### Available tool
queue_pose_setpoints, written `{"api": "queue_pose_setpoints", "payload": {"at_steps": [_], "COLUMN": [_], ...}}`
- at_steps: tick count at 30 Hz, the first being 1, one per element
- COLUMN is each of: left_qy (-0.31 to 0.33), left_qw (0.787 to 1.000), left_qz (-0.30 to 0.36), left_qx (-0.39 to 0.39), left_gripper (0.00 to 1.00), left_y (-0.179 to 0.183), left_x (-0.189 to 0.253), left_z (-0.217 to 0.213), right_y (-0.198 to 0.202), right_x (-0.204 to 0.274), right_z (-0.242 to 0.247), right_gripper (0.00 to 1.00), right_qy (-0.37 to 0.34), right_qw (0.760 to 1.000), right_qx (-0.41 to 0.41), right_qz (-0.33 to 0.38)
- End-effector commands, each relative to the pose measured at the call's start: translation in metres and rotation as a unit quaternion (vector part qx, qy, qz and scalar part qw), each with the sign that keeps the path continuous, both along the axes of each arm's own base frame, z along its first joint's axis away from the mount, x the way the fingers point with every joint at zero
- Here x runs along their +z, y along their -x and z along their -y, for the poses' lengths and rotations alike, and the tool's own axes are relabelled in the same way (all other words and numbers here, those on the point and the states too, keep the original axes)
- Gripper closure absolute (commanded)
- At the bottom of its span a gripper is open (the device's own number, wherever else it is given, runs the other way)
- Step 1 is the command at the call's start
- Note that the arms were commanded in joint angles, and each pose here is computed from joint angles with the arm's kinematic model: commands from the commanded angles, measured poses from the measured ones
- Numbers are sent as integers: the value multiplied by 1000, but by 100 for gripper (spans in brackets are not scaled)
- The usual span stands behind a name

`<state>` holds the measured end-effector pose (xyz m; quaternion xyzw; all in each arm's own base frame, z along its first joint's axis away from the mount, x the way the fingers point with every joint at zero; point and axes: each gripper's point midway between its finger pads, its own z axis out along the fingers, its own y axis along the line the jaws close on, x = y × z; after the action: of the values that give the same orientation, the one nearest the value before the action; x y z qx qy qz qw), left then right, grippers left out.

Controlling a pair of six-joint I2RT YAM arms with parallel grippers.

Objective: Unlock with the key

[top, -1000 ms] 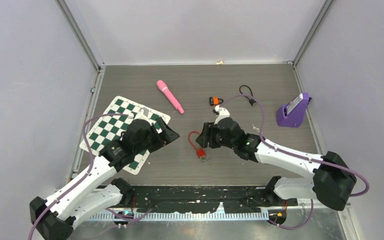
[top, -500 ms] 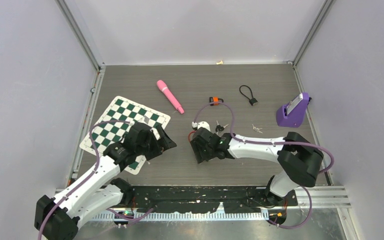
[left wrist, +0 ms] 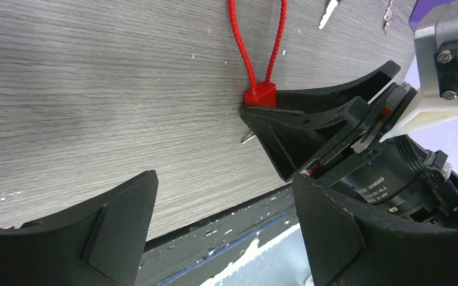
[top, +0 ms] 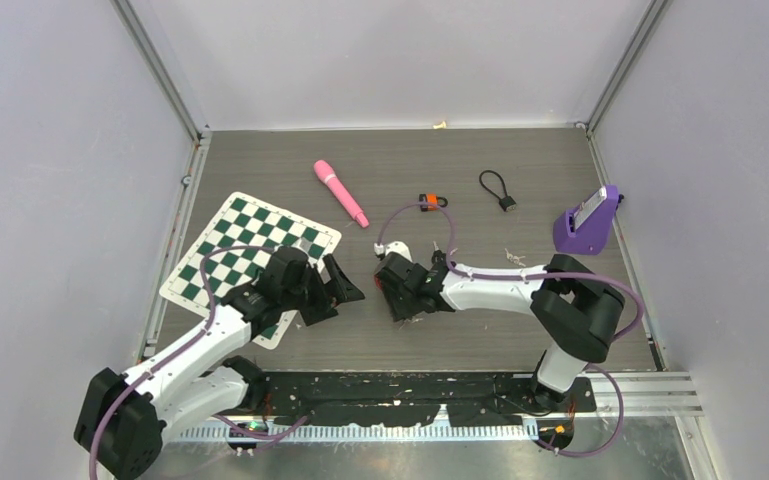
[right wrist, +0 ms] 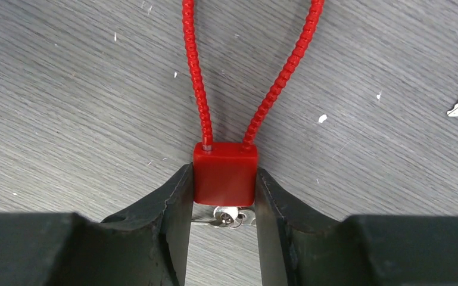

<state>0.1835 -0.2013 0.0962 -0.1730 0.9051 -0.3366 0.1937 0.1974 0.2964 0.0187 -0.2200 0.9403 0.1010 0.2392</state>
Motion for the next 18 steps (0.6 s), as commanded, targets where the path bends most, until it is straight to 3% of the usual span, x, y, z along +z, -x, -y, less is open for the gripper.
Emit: {"api": "queue_pose_setpoints", "payload": {"at_steps": [1,4,8,18], "left_qy": [54,74,100,135], "left_qw": [998,997,995,988], "left_qz": [12,17,23,66], "left_qx": [-14,-17,-21,-24], "left_gripper": [13,13,14,20], "left_y": [-5,-8,-11,-14], "left_x": [12,16,24,42], "left_z": [18,24,32,35], "right_y": [-6,-8,-6,7], "right_x": [23,47,75,139], "right_z": [-12,-19,-30,-43], "right_gripper": [78,88,93,95], "right_qy": [-19,-33,-72,-211], "right_qw": [999,994,984,941], "right_qx": [19,44,73,124], "right_qz": [44,96,148,234]}}
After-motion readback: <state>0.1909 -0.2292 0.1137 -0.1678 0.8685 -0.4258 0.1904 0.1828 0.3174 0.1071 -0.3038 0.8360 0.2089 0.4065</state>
